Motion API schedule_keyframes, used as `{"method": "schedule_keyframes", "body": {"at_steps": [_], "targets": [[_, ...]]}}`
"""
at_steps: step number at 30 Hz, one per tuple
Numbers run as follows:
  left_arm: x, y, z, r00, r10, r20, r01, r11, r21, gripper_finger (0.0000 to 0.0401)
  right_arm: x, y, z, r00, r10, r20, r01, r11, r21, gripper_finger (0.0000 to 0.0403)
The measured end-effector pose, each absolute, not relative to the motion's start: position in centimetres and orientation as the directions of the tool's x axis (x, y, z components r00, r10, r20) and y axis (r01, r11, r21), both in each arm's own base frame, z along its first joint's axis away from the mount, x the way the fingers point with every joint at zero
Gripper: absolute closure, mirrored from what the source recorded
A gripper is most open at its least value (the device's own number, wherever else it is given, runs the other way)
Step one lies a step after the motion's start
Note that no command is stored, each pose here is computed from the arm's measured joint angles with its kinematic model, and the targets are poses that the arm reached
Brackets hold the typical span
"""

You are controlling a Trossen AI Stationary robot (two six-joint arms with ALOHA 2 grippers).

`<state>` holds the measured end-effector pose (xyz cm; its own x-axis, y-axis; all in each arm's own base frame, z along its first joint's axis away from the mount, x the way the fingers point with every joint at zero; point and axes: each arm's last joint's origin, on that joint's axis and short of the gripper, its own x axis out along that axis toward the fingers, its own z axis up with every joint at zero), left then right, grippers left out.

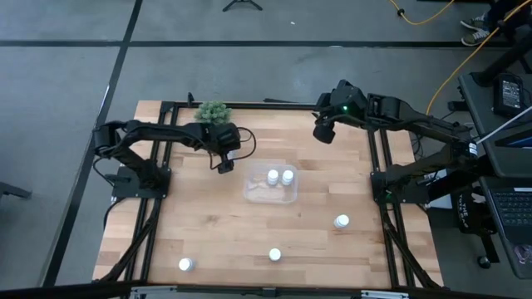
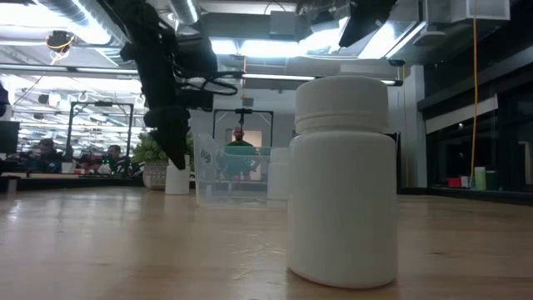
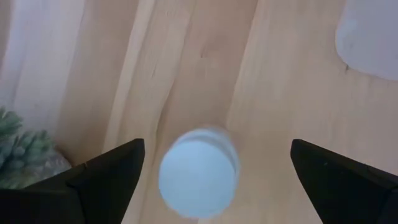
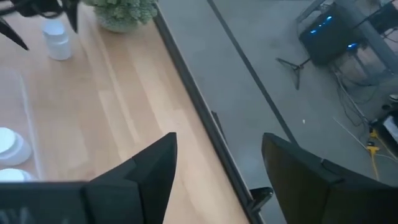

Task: Pick and place pill bottles into a basket
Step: Put the white medicine bottle into the transparent bin

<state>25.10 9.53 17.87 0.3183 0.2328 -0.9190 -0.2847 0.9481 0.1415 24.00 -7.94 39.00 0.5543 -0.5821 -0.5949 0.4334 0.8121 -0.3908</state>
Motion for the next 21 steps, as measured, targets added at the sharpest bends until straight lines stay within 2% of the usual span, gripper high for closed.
{"method": "schedule_keyframes", "body": {"at_steps": [6, 11, 16, 21], "targets": [[25.0, 10.4, 16.7, 0.278, 0.231, -0.933, -0.332, 0.934, 0.132, 0.0004, 24.0, -7.9, 39.0, 0.558, -0.576, -0.597, 0.430, 0.816, -0.386, 0.0167], [24.4, 10.9, 16.3, 0.259, 0.233, -0.937, -0.392, 0.913, 0.118, 0.0027, 24.0, -7.9, 39.0, 0.562, -0.570, -0.599, 0.429, 0.820, -0.378, 0.0167], [24.3, 11.1, 16.3, 0.258, 0.234, -0.937, -0.400, 0.909, 0.117, 0.0069, 24.0, -7.9, 39.0, 0.564, -0.568, -0.600, 0.429, 0.822, -0.375, 0.0167], [24.4, 10.9, 16.3, 0.269, 0.214, -0.939, -0.392, 0.915, 0.097, 0.0134, 24.1, -7.9, 39.0, 0.567, -0.569, -0.596, 0.445, 0.820, -0.359, 0.0167]]}}
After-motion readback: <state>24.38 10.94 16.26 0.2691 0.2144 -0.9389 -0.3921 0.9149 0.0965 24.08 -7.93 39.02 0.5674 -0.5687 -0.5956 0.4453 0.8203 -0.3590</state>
